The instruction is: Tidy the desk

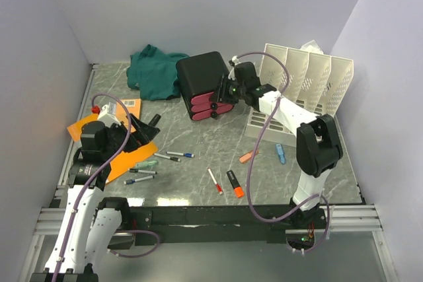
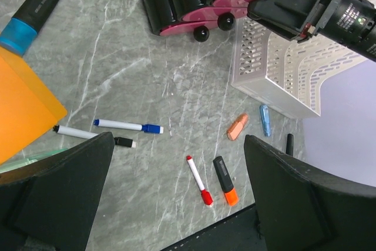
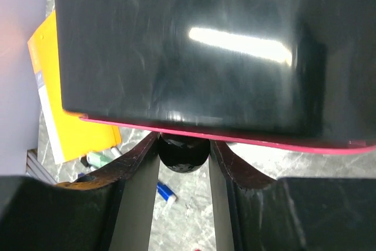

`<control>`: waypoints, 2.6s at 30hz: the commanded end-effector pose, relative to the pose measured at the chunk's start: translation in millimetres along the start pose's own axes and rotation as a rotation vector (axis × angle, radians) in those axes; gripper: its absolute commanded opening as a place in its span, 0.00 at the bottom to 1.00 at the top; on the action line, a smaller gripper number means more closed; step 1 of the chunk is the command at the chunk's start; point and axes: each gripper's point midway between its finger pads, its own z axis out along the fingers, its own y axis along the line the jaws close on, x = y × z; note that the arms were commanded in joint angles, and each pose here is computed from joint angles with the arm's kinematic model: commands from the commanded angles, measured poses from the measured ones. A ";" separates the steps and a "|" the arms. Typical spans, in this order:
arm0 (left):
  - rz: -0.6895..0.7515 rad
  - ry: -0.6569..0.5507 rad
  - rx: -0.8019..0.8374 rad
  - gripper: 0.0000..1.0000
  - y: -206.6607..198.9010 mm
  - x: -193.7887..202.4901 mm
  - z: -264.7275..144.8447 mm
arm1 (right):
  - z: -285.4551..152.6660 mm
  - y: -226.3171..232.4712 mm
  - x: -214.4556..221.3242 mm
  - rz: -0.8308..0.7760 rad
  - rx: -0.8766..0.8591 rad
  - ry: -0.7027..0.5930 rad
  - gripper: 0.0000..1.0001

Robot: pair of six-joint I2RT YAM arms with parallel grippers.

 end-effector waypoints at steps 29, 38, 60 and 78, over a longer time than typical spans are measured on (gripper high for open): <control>0.022 0.058 0.133 1.00 -22.8 13.1 -9.7 | -107.4 12.3 55.4 -0.393 -0.158 -0.082 0.95; 0.040 0.086 0.080 0.99 -17.4 10.1 -4.5 | -167.9 24.5 89.6 -0.829 -0.368 0.011 1.00; 0.094 0.395 0.038 0.91 -94.6 179.2 31.4 | -214.4 -67.4 127.9 -0.756 -0.186 -0.100 1.00; 0.000 0.333 -0.525 0.65 -63.9 264.0 81.9 | -236.3 -108.6 91.7 -0.618 0.015 -0.226 1.00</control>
